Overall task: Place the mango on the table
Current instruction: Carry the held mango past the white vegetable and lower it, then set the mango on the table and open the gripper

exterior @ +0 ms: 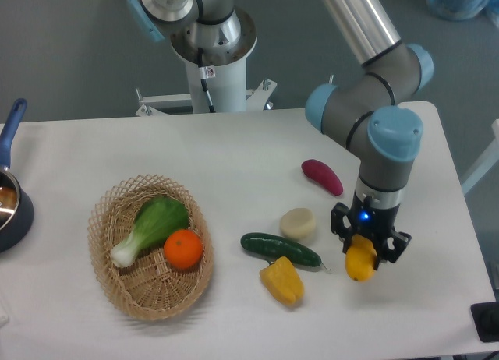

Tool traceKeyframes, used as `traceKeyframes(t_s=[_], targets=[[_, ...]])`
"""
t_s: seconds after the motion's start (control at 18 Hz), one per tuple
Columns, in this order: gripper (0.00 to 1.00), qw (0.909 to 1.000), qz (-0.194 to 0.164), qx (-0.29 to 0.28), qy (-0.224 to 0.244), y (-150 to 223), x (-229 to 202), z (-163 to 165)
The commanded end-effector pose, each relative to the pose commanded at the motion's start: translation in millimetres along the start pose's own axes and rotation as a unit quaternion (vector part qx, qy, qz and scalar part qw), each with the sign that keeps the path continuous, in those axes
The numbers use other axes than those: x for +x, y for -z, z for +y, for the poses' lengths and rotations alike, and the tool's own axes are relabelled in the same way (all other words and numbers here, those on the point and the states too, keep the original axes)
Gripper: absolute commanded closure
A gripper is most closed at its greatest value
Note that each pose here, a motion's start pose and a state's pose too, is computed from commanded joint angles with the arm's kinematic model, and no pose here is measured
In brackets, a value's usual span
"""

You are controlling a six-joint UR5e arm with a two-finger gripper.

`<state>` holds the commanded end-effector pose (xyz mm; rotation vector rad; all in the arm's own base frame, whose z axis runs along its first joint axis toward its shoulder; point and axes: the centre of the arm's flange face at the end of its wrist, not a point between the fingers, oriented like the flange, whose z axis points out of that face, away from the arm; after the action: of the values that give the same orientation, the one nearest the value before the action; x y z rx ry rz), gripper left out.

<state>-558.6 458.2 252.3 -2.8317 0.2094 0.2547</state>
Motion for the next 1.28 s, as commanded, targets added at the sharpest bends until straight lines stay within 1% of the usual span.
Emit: traceKeyframes(t_s=[0.22,0.28,0.33,0.44,0.56,0.94,1.17,1.28], targets=[[0.59,0.9989,0.001,0.000,0.047,-8.3,1.5,-6.8],[0.59,0.9983,-0.006,0.003,0.058,-11.0,1.6,-10.8],[0.59,0.9978,-0.011,0.007,0.065,-15.8,1.6,-15.8],[0.59,0.9969,-0.008,0.007,0.078,-26.4,5.3,-22.9],[0.59,0.9960,-0.009,0.008,0.089,-26.4,6.5,-27.3],[0.59,0.9969,-0.003,0.007,0.079,-41.6,10.3,-39.4],[0.59,0.9975,-0.013,-0.023,0.066,-48.2,17.9,-44.8],[0.59,0.9977,-0.019,-0.039,0.052,-50.3,18.9,-42.5]])
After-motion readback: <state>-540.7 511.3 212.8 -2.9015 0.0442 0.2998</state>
